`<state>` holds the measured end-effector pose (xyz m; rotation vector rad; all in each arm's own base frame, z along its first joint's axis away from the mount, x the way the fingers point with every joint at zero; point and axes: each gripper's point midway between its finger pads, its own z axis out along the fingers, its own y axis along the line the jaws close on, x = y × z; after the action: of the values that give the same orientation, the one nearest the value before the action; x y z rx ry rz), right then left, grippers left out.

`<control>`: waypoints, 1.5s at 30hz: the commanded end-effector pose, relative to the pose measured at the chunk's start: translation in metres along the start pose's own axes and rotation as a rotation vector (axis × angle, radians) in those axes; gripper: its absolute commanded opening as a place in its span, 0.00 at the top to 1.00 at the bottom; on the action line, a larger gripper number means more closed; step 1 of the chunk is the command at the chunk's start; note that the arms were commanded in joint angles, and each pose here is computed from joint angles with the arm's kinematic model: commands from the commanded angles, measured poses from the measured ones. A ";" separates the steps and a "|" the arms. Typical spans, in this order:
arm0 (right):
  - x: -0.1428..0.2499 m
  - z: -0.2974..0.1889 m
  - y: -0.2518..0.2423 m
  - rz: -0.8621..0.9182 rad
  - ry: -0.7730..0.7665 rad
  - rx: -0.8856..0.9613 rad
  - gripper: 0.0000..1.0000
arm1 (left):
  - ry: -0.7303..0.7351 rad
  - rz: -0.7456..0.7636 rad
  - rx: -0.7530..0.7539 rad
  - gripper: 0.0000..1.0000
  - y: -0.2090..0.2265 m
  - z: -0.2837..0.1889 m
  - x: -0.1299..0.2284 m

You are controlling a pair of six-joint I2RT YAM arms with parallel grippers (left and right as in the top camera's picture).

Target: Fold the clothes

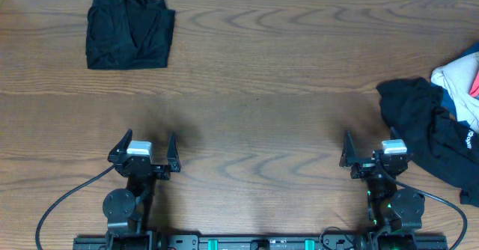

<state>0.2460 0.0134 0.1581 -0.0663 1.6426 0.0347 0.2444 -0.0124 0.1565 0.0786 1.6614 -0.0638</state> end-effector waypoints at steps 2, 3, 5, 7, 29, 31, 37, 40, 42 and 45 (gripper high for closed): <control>0.001 0.000 0.001 -0.016 0.000 -0.003 0.01 | 0.043 0.010 0.004 0.02 0.000 0.001 0.015; 0.001 0.000 0.001 -0.016 0.000 -0.003 0.01 | 0.043 0.010 0.004 0.02 0.000 0.001 0.015; 0.001 0.000 0.001 -0.016 0.000 -0.003 0.01 | 0.043 0.010 0.004 0.02 0.000 0.001 0.015; 0.001 0.000 0.001 -0.016 0.000 -0.003 0.01 | 0.043 0.010 0.004 0.02 0.000 0.001 0.015; -0.117 -0.034 0.039 -0.035 -0.488 -0.229 0.01 | 0.043 0.010 0.004 0.02 0.000 0.001 0.015; -0.129 -0.037 0.034 -0.064 -0.506 -0.193 0.01 | 0.043 0.010 0.004 0.02 0.000 0.001 0.015; -0.158 -0.022 -0.002 -0.151 -0.358 0.034 0.01 | 0.043 0.010 0.004 0.02 0.000 0.001 0.015; -0.175 -0.003 -0.028 -0.165 -0.221 0.170 0.01 | 0.043 0.010 0.004 0.02 0.000 0.001 0.015; -0.182 0.013 -0.052 -0.162 -0.107 0.282 0.01 | 0.043 0.010 0.004 0.02 0.000 0.001 0.015; -0.181 0.040 -0.085 -0.175 0.097 0.412 0.01 | 0.043 0.010 0.004 0.02 0.000 0.001 0.015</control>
<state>0.2873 -0.0211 0.3330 -0.0297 1.5996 -0.2301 0.2444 -0.0121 0.1564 0.0797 1.6617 -0.0605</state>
